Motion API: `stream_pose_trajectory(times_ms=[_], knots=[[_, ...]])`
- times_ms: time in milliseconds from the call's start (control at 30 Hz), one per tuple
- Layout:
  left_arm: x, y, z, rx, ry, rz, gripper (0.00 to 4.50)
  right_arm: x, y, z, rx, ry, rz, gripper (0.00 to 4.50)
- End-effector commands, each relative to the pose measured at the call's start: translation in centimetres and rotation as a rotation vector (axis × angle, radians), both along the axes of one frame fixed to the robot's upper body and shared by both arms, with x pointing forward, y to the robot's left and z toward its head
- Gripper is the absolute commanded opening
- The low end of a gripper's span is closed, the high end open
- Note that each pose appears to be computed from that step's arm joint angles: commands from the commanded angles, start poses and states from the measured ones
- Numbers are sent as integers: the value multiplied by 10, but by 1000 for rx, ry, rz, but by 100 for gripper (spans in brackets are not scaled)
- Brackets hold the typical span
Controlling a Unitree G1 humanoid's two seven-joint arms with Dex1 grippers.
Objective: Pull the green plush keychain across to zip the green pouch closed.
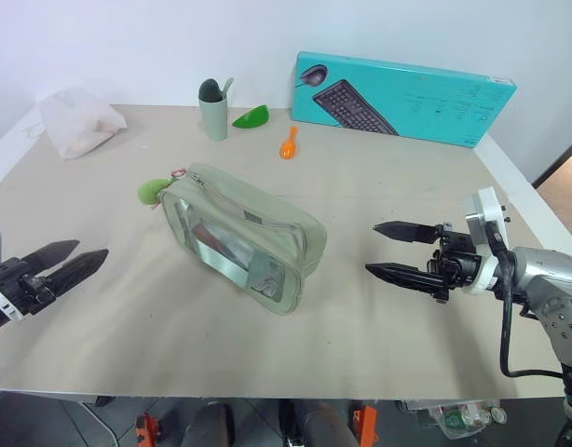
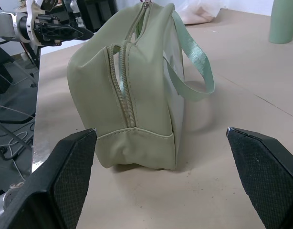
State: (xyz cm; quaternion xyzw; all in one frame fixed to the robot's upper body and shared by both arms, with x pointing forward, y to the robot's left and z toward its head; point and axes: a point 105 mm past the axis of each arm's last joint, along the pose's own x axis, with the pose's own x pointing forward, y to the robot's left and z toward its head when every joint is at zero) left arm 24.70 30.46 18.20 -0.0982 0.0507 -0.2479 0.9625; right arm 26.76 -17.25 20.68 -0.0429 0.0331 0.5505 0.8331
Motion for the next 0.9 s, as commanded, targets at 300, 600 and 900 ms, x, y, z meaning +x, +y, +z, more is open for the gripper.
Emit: stream_pose_trajectory(times_ms=[300,600,900], knots=[[4,-36,54,36,-243,-174,449,-30,51,44,39,-119,258,450],[-19,-87,58,86,-251,-488,449,-39,77,29,-107,-146,415,450],[-26,-89,49,117,-224,-507,449,0,89,13,-223,-278,353,450]])
